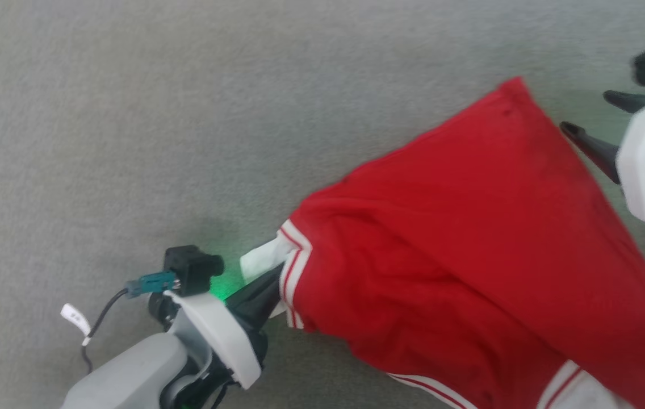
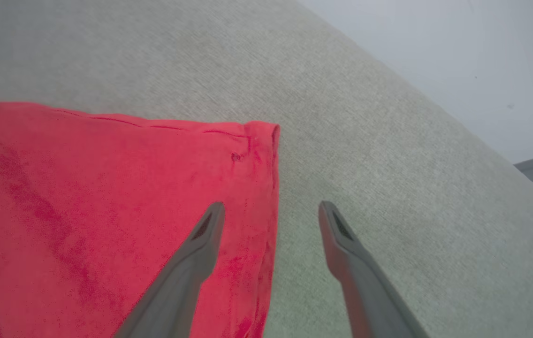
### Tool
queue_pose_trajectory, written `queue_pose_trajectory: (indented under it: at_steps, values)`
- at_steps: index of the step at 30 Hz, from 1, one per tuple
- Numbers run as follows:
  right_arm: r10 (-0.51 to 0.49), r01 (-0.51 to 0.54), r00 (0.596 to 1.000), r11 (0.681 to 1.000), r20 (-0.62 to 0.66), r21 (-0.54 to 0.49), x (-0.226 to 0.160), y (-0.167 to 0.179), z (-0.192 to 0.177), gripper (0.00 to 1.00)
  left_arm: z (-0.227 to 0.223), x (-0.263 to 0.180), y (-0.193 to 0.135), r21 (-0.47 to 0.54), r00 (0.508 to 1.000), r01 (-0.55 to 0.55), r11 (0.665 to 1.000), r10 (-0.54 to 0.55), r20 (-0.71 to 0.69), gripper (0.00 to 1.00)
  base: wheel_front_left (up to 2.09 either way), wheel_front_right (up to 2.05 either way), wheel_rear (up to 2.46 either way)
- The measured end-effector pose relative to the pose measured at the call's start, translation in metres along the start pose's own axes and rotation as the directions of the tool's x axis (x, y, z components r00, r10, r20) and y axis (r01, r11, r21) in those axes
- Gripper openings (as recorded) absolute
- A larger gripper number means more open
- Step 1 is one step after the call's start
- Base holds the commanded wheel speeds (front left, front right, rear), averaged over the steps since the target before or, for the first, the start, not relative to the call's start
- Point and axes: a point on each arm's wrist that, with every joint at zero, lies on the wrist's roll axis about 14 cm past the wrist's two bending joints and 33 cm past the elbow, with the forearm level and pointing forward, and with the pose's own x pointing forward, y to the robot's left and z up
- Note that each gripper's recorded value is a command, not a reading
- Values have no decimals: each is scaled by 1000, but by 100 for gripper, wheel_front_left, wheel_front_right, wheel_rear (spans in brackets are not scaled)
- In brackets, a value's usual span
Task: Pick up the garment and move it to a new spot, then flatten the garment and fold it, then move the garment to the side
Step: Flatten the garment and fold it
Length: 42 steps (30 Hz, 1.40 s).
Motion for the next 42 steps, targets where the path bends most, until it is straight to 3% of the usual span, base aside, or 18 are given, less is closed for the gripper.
queue_pose_trajectory:
  at_steps: [5,13,14,15,16,17,22,30,34,42]
  values:
    - [36,-41,992,999,-122,-36,46,5,-17,100,-2,5,5,-20,1000,-16,1000,16,0,0,0,0,0]
    - [72,-99,969,989,-234,-106,81,13,-37,100,-5,7,12,-34,999,-38,999,38,-1,0,0,0,0]
    - [78,-105,967,989,-244,-101,83,14,-39,63,-5,8,12,-36,999,-40,999,40,-1,0,0,0,0]
    - [84,-112,964,989,-254,-100,84,15,-40,36,-6,8,12,-37,999,-40,998,40,-2,0,0,0,0]
    - [89,-118,962,988,-258,-100,85,16,-40,13,-6,8,12,-37,999,-41,998,40,-3,0,0,0,0]
    - [97,-124,962,988,-254,-94,85,17,-39,0,-6,8,12,-37,999,-40,999,40,-3,0,0,0,0]
    - [100,-112,980,992,-175,-58,82,14,-27,0,-1,7,12,-37,999,-45,998,46,10,0,0,0,0]
    - [-10,7,999,997,54,73,54,-29,23,0,41,6,30,64,996,-65,996,61,65,0,0,0,0]
    - [-150,111,966,977,212,183,28,-75,58,0,103,29,23,137,990,-21,990,1,144,0,0,0,0]
    - [-360,237,831,919,425,316,-3,-147,117,0,236,76,19,164,942,-23,986,-34,335,0,0,0,0]
